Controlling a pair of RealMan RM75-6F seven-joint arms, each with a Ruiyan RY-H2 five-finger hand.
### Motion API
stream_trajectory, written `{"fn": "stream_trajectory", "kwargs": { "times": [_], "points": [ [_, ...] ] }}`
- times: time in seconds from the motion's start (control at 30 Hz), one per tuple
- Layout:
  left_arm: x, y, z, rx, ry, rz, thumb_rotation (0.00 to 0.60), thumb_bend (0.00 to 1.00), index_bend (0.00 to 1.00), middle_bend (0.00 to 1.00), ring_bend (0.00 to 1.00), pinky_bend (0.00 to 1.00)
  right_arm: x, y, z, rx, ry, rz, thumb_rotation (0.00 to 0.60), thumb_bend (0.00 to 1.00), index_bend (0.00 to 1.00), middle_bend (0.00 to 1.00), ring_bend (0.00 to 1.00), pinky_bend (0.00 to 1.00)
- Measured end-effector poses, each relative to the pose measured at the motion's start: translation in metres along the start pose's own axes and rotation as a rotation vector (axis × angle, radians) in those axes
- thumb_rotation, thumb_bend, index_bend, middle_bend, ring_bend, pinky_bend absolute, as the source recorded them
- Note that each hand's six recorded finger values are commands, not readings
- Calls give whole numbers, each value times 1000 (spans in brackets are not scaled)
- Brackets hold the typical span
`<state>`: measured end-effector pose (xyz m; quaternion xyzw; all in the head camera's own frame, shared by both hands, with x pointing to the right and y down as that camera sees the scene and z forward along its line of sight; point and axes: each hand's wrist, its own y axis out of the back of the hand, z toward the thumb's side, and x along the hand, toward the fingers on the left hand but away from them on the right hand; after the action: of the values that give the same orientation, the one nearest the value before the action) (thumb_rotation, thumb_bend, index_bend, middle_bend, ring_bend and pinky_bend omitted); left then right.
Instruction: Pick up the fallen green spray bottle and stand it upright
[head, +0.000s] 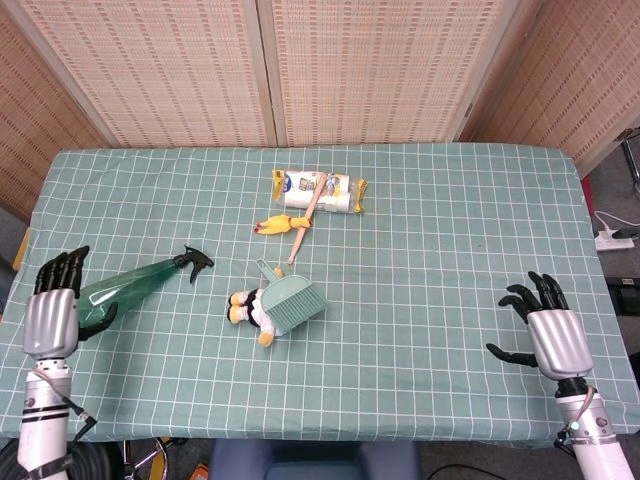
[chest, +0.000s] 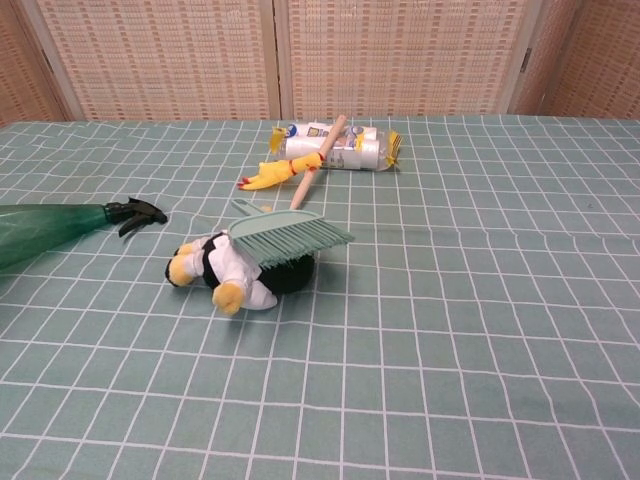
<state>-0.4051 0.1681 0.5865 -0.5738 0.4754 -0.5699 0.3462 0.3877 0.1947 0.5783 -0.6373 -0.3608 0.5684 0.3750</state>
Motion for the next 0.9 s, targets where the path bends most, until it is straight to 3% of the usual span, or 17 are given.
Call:
{"fn": "stream_trajectory", "kwargs": {
  "times": [0.3,0.5,0.7,0.83,0.9],
  "points": [
    [26,-10,63,190,-34,-53,600,255,106,140,91,115,1,1,-1,-17,5,3,600,0,377,232,38,0],
    [52,-33,93,372,-10,-135,600,256,107,155,115,126,1,1,-2,-29,14,14,600,0,377,234,38,0],
    [68,-72,99,562,71,-292,600,257,107,178,147,135,2,2,-2,-46,20,19,600,0,377,242,38,0],
    [77,-98,104,574,170,-378,600,256,127,208,173,163,1,1,-3,-51,27,27,600,0,377,242,38,0],
    [81,-103,104,575,205,-387,600,256,138,211,175,169,1,1,-3,-53,29,31,600,0,377,243,38,0]
  ]
}}
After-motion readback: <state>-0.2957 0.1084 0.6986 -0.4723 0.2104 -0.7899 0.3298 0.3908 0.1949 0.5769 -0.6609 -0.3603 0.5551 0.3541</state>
